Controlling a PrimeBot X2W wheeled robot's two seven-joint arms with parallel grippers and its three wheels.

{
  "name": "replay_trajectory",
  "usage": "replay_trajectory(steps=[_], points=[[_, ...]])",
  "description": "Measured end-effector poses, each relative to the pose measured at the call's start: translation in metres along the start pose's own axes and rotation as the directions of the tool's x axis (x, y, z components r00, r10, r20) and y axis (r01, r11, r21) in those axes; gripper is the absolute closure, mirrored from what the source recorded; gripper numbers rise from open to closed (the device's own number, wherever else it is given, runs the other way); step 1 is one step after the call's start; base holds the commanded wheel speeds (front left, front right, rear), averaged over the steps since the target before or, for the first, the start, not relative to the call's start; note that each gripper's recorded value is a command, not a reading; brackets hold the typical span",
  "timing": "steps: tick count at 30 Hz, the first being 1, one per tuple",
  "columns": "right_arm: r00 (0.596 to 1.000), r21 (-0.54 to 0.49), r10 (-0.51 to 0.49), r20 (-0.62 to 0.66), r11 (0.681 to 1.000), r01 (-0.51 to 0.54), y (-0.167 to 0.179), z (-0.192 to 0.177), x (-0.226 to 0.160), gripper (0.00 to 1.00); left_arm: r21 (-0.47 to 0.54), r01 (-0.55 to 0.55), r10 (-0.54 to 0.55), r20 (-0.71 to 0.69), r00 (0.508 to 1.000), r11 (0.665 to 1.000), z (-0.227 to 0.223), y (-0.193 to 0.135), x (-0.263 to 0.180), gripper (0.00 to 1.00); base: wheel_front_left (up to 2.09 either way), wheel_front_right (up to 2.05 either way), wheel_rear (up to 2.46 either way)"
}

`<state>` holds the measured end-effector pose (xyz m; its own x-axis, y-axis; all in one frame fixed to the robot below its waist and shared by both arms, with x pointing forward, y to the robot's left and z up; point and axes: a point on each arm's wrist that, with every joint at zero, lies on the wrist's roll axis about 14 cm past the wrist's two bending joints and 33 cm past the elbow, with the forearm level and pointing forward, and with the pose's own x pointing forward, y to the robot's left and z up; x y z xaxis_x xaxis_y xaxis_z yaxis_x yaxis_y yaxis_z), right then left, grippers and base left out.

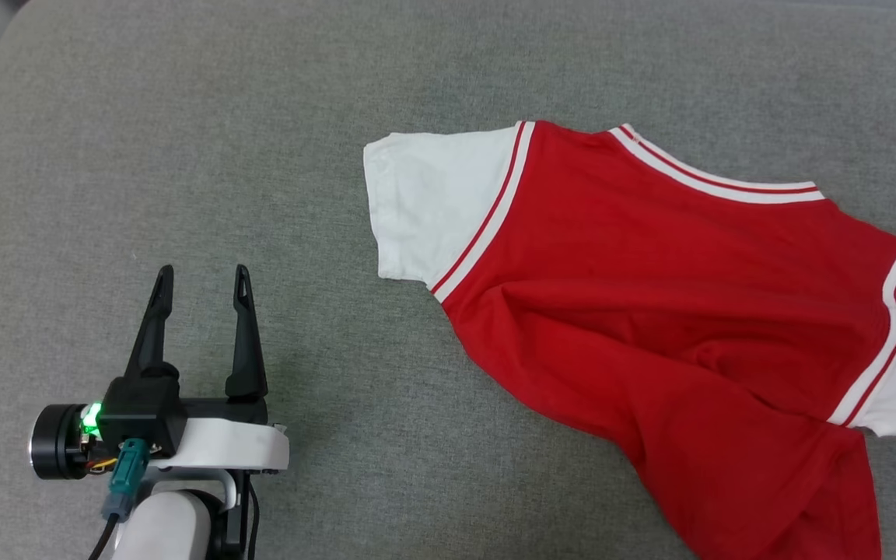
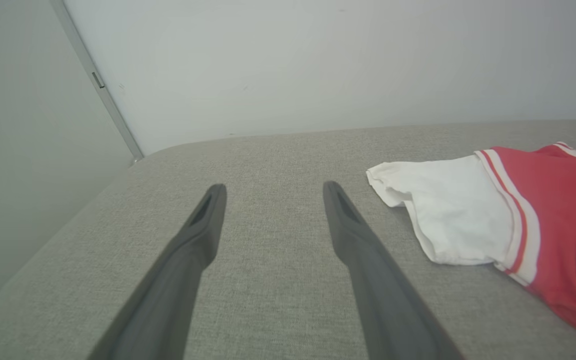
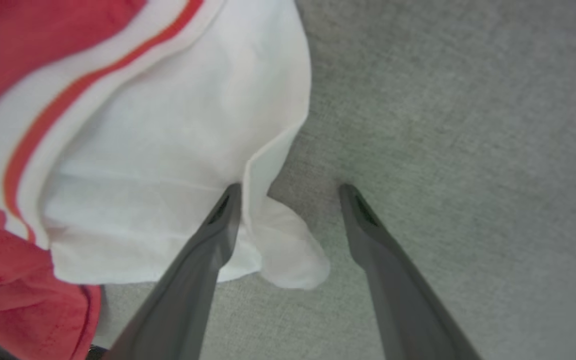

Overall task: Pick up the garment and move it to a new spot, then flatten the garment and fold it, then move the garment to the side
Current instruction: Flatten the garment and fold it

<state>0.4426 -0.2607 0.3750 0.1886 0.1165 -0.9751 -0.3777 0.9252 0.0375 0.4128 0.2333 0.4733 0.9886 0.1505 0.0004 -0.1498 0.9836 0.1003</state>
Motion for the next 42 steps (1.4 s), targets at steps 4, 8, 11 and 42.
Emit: replay_trajectory(steps=[4, 8, 11, 42], points=[[1.0, -0.006, 0.02, -0.021, 1.0, -0.02, 0.006, -0.003, 0.012, 0.0, 0.004, 0.001, -0.001, -0.015, 1.0, 1.0, -0.006, -0.001, 0.002, 0.0, 0.0, 0.0, 0.0], [1.0, -0.018, 0.017, 0.01, 1.0, -0.017, 0.009, -0.002, 0.013, 0.94, 0.008, 0.003, -0.003, -0.016, 1.0, 1.0, -0.007, -0.001, 0.005, 0.0, 0.0, 0.0, 0.0], [0.998, -0.02, 0.025, 0.06, 1.0, -0.023, 0.014, 0.002, 0.009, 1.0, 0.008, 0.005, -0.005, -0.008, 1.0, 1.0, -0.005, -0.001, 0.006, 0.0, 0.0, 0.0, 0.0], [0.815, -0.08, -0.037, 0.578, 0.992, 0.102, 0.028, 0.011, -0.119, 1.0, 0.265, 0.407, -0.385, -0.133, 0.913, 0.874, 0.127, -0.062, 0.136, 0.0, 0.0, 0.0, 0.0]])
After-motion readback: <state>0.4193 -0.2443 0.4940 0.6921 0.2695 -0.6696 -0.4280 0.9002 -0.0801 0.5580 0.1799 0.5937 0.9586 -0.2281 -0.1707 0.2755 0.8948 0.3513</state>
